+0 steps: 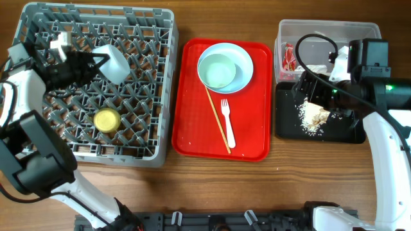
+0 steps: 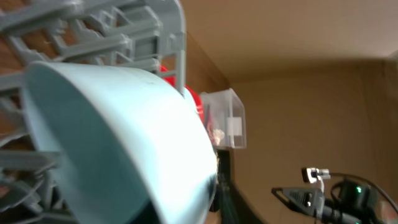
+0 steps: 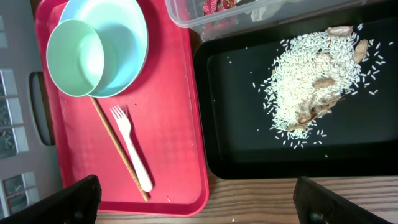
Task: Sort waste into correct bins and load items into the dishwasher rack
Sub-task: 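Move the left gripper to the green bowl on the white plate and grasp it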
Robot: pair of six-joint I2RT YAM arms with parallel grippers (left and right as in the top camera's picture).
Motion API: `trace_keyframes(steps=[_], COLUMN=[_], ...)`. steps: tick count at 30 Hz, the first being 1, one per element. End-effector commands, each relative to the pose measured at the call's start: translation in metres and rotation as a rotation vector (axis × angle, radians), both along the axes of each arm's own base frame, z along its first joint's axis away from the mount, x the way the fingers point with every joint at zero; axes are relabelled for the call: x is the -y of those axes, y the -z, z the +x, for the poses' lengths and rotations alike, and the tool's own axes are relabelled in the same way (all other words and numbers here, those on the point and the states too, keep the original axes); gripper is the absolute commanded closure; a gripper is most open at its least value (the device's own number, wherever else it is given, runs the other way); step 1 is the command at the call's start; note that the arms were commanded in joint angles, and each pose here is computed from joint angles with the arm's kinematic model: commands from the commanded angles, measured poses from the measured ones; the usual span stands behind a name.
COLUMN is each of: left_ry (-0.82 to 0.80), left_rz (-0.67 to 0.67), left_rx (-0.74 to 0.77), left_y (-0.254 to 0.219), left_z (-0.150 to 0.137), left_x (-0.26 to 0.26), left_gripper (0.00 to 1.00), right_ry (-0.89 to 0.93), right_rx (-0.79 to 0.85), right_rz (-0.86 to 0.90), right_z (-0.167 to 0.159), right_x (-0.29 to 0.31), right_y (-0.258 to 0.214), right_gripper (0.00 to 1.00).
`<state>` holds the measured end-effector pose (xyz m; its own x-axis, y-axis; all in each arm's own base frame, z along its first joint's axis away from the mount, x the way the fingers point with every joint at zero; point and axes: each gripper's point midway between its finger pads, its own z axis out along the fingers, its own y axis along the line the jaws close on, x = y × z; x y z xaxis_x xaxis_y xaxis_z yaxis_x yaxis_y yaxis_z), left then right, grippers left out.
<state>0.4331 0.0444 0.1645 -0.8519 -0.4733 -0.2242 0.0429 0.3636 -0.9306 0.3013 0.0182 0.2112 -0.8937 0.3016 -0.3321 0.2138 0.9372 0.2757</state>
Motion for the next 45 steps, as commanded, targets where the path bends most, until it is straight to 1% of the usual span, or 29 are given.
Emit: trace_keyframes(steps=[1,3,5,6,7,8,9,11,14,15,16,19,24,28,31,33,35,36,39,40,41,45], left_ry=[-0.034,-0.056,-0.081,-0.095,-0.111,-0.126,-0.139,-0.159,-0.190,-0.196,-0.207,-0.212,-0.211,-0.174,-0.113,-0.069,-0.009,0.037,0.105,0.126,0.147,0.193], left_rz=[0.029,0.043,0.065,0.085,0.112,0.139,0.160,0.177,0.170,0.169,0.159,0.146,0.228,0.330,0.440,0.502,0.573,0.620,0.689,0.712,0.741,0.824], left_rx=[-0.022,-0.047,-0.079,-0.105,-0.135,-0.165,-0.191,-0.224,-0.229,-0.228,-0.222,-0.171,-0.034,0.051,0.087,0.108,0.136,0.166,0.237,0.266,0.304,0.421], left_y=[0.008,0.012,0.018,0.024,0.030,0.036,0.041,0.046,0.045,0.044,0.039,0.019,-0.033,-0.063,-0.075,-0.076,-0.073,-0.071,-0.070,-0.069,-0.069,-0.066], left_z=[-0.001,-0.003,-0.006,-0.009,-0.011,-0.014,-0.017,-0.022,-0.025,-0.026,-0.027,-0.027,-0.026,-0.024,-0.021,-0.016,-0.010,-0.005,0.002,0.005,0.008,0.017], left_x=[-0.015,-0.023,-0.032,-0.036,-0.042,-0.047,-0.052,-0.060,-0.071,-0.073,-0.076,-0.076,-0.068,-0.042,-0.004,0.020,0.053,0.079,0.124,0.140,0.159,0.221], left_gripper=[0.73,0.71,0.68,0.63,0.57,0.53,0.51,0.44,0.43,0.43,0.40,0.38,0.36,0.34,0.33,0.28,0.29,0.29,0.28,0.26,0.22,0.15], right_ry=[0.006,0.006,0.006,0.007,0.007,0.007,0.006,0.006,0.006,0.006,0.006,0.006,0.021,0.080,0.093,0.127,0.164,0.190,0.227,0.239,0.251,0.264], right_rx=[0.025,0.024,0.024,0.024,0.024,0.025,0.025,0.025,0.027,0.027,0.027,0.031,0.034,0.026,0.026,0.022,0.019,0.015,-0.002,-0.008,-0.012,-0.017], right_rz=[-0.022,-0.022,-0.022,-0.022,-0.022,-0.022,-0.022,-0.022,-0.023,-0.023,-0.022,-0.023,-0.039,-0.096,-0.110,-0.110,-0.101,-0.101,-0.101,-0.101,-0.101,-0.101], right_z=[0.002,0.002,0.002,0.002,0.002,0.002,0.002,0.002,0.002,0.002,0.002,0.003,0.005,0.004,0.004,0.004,0.004,0.003,-0.002,-0.004,-0.005,-0.006], right_x=[0.004,0.004,0.004,0.004,0.004,0.004,0.004,0.004,0.004,0.004,0.004,0.005,0.008,0.021,0.025,0.029,0.035,0.042,0.054,0.058,0.061,0.065], right_y=[-0.008,-0.008,-0.008,-0.008,-0.008,-0.008,-0.008,-0.008,-0.008,-0.008,-0.008,-0.008,-0.008,-0.007,-0.007,-0.006,-0.006,-0.006,-0.005,-0.004,-0.004,-0.003], right_gripper=[0.00,0.00,0.00,0.00,0.00,0.01,0.00,0.00,0.00,0.00,0.00,0.00,0.00,0.00,0.00,0.00,0.00,0.00,0.00,0.00,0.00,0.00])
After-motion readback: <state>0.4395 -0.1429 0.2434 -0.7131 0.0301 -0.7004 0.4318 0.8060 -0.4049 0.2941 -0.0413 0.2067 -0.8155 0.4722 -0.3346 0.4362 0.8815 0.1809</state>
